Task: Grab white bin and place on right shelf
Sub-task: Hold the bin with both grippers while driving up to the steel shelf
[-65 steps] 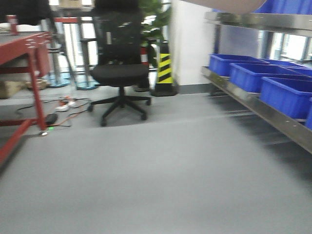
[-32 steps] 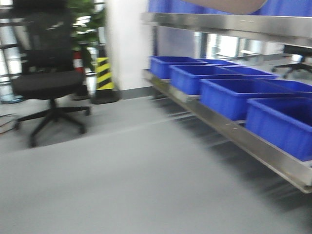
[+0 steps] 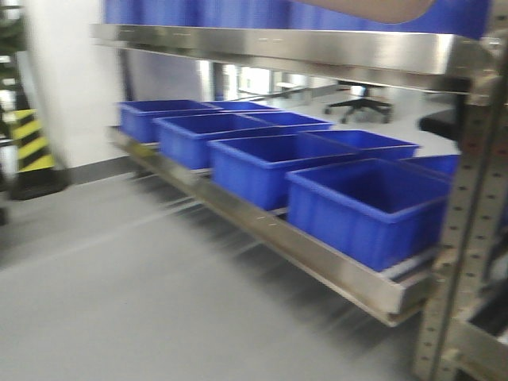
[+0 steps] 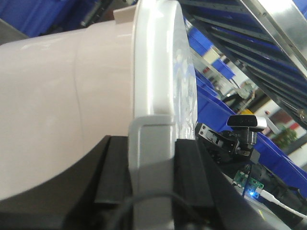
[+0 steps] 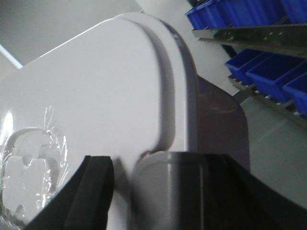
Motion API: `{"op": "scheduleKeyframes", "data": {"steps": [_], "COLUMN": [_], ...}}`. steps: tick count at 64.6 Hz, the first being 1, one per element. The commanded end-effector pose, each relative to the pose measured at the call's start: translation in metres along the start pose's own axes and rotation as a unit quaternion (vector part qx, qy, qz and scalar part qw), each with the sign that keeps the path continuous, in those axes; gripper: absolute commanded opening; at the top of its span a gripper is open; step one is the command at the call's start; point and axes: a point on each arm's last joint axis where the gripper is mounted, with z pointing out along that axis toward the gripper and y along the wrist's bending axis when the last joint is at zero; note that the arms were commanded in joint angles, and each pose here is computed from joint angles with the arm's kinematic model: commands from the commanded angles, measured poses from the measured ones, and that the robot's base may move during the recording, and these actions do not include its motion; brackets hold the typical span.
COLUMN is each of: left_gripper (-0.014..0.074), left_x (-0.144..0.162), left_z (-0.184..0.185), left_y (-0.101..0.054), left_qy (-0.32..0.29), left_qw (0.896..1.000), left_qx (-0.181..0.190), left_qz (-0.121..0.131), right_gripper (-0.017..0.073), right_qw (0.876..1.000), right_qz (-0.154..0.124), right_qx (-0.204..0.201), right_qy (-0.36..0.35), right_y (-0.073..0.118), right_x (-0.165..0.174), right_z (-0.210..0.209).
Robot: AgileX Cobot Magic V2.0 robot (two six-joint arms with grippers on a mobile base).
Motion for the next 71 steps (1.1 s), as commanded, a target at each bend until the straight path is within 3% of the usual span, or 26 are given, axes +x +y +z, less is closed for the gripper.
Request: {"op": "scheduleKeyframes", "data": {"steps": [1, 71], "left_gripper": [-0.0126, -0.0126], "left_x": [0.0056, 0.0056], "left_z": [-0.0053, -0.0053], "left_y": [-0.0556, -0.0556], "left_qy": [0.04, 0.04], "left_qw": [0.988, 0.988], "left_qx": [0.149, 0.149], "left_qz": [0.002, 0.002], "right_gripper": [0.0056, 0.0056], "right_qw": [0.996, 0.996], "right_qz": [-0.015, -0.015], "right_qx": [-0.084, -0.083], "right_qy": [-0.024, -0.024], "right_y": [0.0333, 0.0331], "right_x": [-0.0105, -0.0106], "right_z": [-0.0032, -0.0031]}}
